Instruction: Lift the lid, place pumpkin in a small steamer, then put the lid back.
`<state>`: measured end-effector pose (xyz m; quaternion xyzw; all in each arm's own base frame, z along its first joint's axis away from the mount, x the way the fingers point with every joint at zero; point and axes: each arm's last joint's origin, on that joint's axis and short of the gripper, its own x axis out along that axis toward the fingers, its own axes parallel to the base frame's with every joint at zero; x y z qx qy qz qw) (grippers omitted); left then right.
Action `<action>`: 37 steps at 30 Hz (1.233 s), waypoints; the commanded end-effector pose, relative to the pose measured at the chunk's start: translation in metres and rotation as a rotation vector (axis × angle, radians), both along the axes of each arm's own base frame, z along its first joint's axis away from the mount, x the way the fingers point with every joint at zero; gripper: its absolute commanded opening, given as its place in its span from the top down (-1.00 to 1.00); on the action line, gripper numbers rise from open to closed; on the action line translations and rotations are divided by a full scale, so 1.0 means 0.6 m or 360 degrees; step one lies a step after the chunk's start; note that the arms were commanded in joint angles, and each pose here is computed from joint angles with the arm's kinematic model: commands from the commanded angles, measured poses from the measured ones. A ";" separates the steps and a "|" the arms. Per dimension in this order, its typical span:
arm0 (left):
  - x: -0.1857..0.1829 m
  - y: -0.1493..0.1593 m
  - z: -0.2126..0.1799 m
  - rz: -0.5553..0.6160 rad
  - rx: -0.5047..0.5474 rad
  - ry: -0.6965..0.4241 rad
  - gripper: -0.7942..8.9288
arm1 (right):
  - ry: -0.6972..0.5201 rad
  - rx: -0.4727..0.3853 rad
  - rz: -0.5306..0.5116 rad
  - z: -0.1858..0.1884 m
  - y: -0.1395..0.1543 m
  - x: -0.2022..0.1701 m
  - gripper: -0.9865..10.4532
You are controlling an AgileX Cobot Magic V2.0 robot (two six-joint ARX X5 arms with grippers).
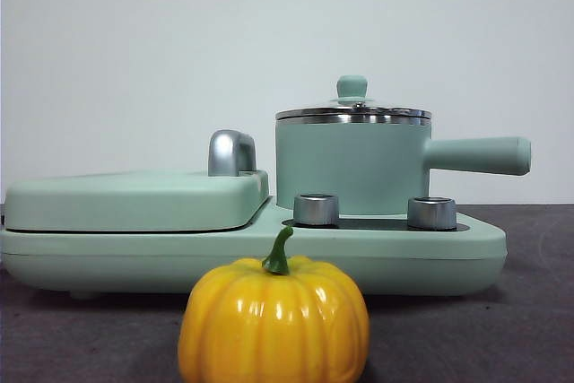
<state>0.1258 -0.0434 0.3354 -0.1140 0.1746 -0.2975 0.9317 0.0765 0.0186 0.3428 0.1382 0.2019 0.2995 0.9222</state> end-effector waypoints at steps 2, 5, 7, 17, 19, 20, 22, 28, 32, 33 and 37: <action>0.010 -0.011 0.019 -0.0130 0.0020 0.0009 0.82 | -0.0077 -0.0061 0.0056 0.012 0.001 0.000 0.80; 0.013 -0.016 0.017 -0.0162 0.0025 0.0037 0.82 | -0.0070 -0.0063 0.0056 0.012 0.001 0.000 0.72; 0.013 -0.017 0.016 -0.0170 0.0027 0.0049 0.77 | -0.0060 -0.0063 0.0056 0.011 0.001 -0.001 0.53; 0.017 -0.025 0.017 -0.0197 -0.0017 0.0077 -0.07 | -0.0023 -0.0062 0.0057 0.008 0.001 -0.002 0.14; 0.022 -0.031 0.018 -0.0219 -0.0013 0.0089 -0.07 | -0.0022 -0.0062 0.0058 0.007 0.001 -0.002 0.14; 0.027 -0.035 0.019 -0.0234 -0.0008 0.0099 -0.07 | -0.0022 -0.0062 0.0058 0.007 0.001 -0.002 0.14; 0.036 -0.044 0.022 -0.0266 0.0003 0.0116 -0.07 | -0.0022 -0.0062 0.0058 0.007 0.001 -0.002 0.14; 0.079 -0.082 0.039 -0.0381 0.0059 0.0124 -0.08 | -0.0014 -0.0062 0.0058 0.007 0.001 -0.002 0.14; 0.115 -0.118 0.052 -0.0477 0.0121 0.0093 -0.08 | -0.0001 -0.0063 0.0058 0.006 0.001 -0.003 0.14; 0.123 -0.126 0.055 -0.0493 0.0138 0.0086 -0.08 | 0.0001 -0.0063 0.0058 0.005 0.001 -0.003 0.13; 0.162 -0.171 0.066 -0.0577 0.0201 0.0072 -0.14 | 0.0009 -0.0062 0.0058 0.005 0.001 -0.003 0.01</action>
